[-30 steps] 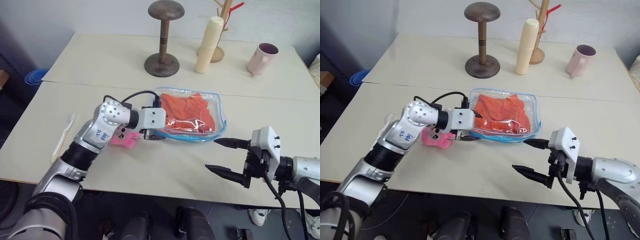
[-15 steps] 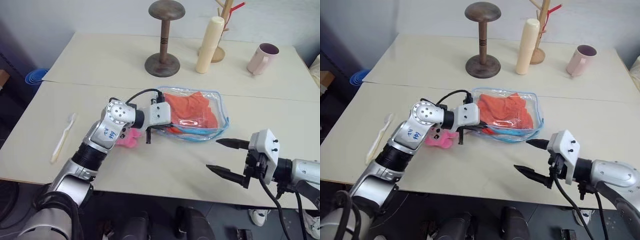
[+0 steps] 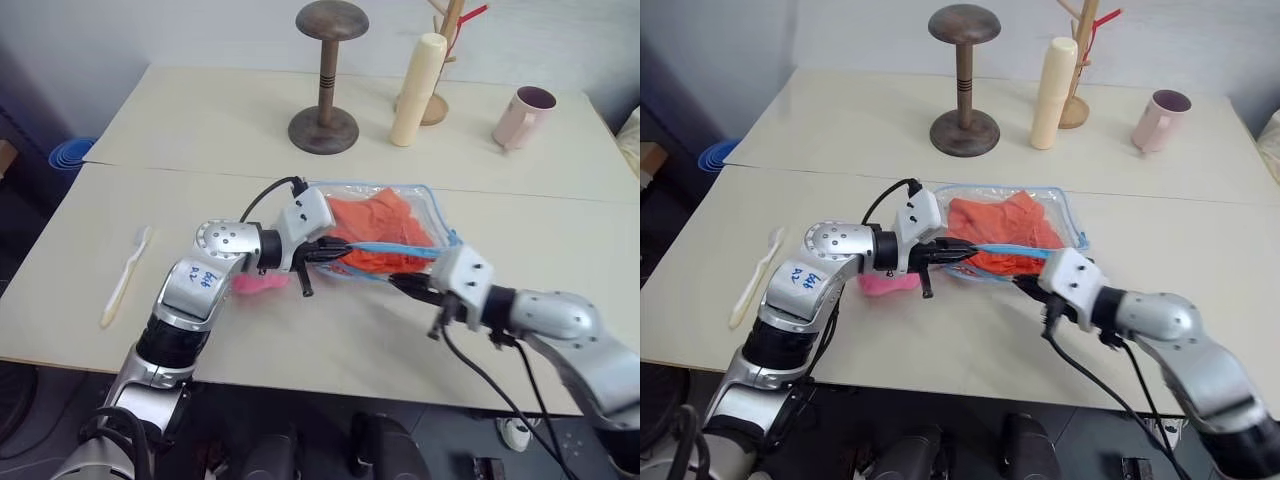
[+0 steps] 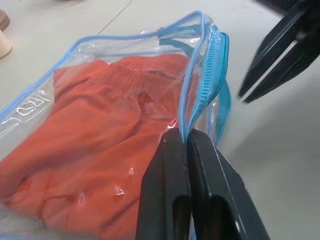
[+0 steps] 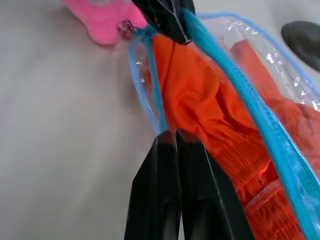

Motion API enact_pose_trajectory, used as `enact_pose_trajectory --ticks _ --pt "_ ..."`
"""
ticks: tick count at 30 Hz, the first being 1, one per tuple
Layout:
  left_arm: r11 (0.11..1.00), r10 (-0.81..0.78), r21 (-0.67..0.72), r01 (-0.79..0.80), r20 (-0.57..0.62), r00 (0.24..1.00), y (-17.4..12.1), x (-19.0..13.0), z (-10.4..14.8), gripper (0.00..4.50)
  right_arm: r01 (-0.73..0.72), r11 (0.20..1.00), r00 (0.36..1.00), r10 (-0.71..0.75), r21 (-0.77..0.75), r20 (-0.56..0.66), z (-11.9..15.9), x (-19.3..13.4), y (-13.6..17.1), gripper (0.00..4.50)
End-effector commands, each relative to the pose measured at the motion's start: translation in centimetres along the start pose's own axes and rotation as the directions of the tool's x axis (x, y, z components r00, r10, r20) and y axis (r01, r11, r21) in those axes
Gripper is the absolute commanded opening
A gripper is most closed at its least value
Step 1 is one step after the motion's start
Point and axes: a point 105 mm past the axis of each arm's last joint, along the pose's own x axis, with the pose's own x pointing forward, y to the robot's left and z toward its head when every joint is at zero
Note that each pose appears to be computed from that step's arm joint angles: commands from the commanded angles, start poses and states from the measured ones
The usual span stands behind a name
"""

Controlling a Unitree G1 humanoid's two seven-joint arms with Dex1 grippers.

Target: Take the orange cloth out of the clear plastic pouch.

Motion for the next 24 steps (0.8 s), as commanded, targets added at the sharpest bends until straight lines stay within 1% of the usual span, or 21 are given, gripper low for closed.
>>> enact_pose_trajectory --ticks 1,4,7,12,13,14,16,17,18,19,24 --pt "0.999 0.008 0.039 -0.011 0.056 0.998 -0.4 -0.2 1.7 0.00 0.054 0.991 0.998 -0.057 -0.125 -0.019 -0.5 0.9 -0.8 0.03" --pt "0.999 0.010 0.042 -0.013 0.055 0.998 -0.6 -0.2 1.6 0.00 0.095 0.977 0.994 -0.103 -0.190 -0.032 -1.2 1.7 -1.4 0.03" --pt "0.999 0.017 0.037 -0.019 0.061 0.998 -0.6 -0.2 1.7 0.00 0.073 0.968 0.996 -0.085 -0.242 -0.041 -1.7 2.0 -1.0 0.60" --pt "0.999 0.024 0.037 -0.026 0.062 0.998 -0.6 -0.2 1.7 0.00 0.103 0.947 0.994 -0.113 -0.304 -0.016 -1.3 2.1 -1.2 2.33" --pt "0.999 0.024 0.038 -0.027 0.062 0.998 -0.6 -0.2 1.7 0.00 0.103 0.945 0.994 -0.112 -0.310 -0.012 -1.2 2.2 -1.2 2.74" --pt "0.999 0.025 0.037 -0.027 0.063 0.998 -0.6 -0.2 1.8 0.00 0.104 0.939 0.993 -0.114 -0.327 -0.011 -1.2 2.2 -1.1 3.05" --pt "0.999 0.023 0.038 -0.026 0.065 0.998 -0.6 -0.2 1.8 0.00 0.116 0.920 0.992 -0.129 -0.374 -0.009 -1.2 2.3 -1.2 3.79" --pt "0.999 0.022 0.038 -0.025 0.066 0.998 -0.6 -0.2 1.8 0.00 0.126 0.908 0.990 -0.139 -0.400 -0.003 -1.1 2.4 -1.3 4.05" --pt "0.999 0.021 0.038 -0.024 0.066 0.998 -0.6 -0.2 1.8 0.00 0.136 0.899 0.989 -0.148 -0.417 0.004 -1.0 2.5 -1.4 4.41" --pt "0.999 0.021 0.040 -0.024 0.065 0.998 -0.7 -0.1 1.8 0.00 0.144 0.891 0.988 -0.154 -0.430 0.011 -0.9 2.5 -1.5 4.48" --pt "0.998 0.043 0.043 -0.046 0.067 0.997 -0.1 -0.2 1.9 0.00 0.197 0.851 0.979 -0.194 -0.487 0.058 0.3 1.8 -2.6 4.48"
